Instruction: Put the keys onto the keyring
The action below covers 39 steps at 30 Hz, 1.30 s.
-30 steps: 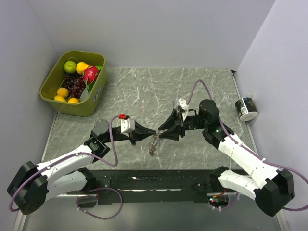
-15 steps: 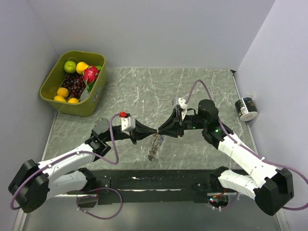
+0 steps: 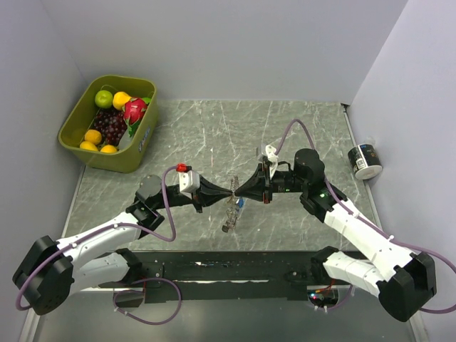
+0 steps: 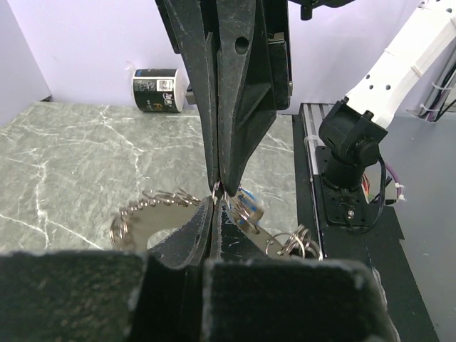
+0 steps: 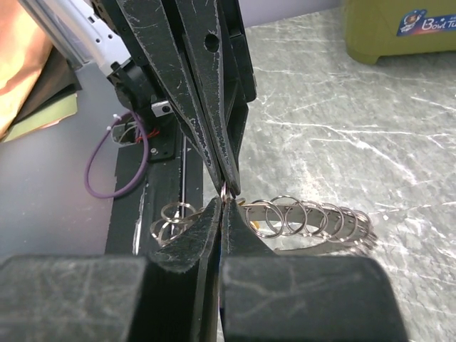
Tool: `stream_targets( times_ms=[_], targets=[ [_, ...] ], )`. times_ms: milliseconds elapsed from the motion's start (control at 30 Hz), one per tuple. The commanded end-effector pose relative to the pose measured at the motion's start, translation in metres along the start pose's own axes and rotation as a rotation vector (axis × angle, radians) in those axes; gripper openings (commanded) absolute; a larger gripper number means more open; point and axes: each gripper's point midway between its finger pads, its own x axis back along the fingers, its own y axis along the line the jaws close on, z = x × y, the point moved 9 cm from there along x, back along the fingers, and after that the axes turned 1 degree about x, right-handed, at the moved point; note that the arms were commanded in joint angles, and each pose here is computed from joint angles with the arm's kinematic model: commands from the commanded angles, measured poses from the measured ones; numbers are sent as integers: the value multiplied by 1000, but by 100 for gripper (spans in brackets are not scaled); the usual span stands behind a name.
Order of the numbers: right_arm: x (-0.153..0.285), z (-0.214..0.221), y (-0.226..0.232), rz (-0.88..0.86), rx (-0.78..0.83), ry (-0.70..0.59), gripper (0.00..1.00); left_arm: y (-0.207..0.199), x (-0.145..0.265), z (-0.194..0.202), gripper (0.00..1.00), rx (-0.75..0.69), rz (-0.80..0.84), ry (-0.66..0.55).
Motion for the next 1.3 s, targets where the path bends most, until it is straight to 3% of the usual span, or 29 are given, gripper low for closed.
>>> stream_targets(
  times_ms=[0,200,300,333,433,633,667,967,1267],
  targets=[
    [4,-6,-2,62,21,-2,0,-5,-4,-40,1,-111,47,-119],
    [2,-5,-8,62,2,51,0,-1,-4,-44,8,-102,15,-28],
    [1,1,-9,61,-6,68,0,-1,-3,-46,24,-71,23,54],
    [1,3,-9,72,-18,82,0,0,-3,-50,35,-79,21,83],
    [2,4,-12,90,-17,113,0,3,-4,-62,53,-91,1,117],
    [0,4,-12,76,-20,140,0,10,-12,-63,71,-37,72,302],
    [-1,5,-12,67,-21,146,0,12,-12,-49,71,29,81,385],
    [-7,16,-14,21,-25,159,0,32,-37,-21,65,84,161,618],
    [-4,18,-14,50,-19,169,0,40,-50,-9,45,109,219,659]
  ],
)
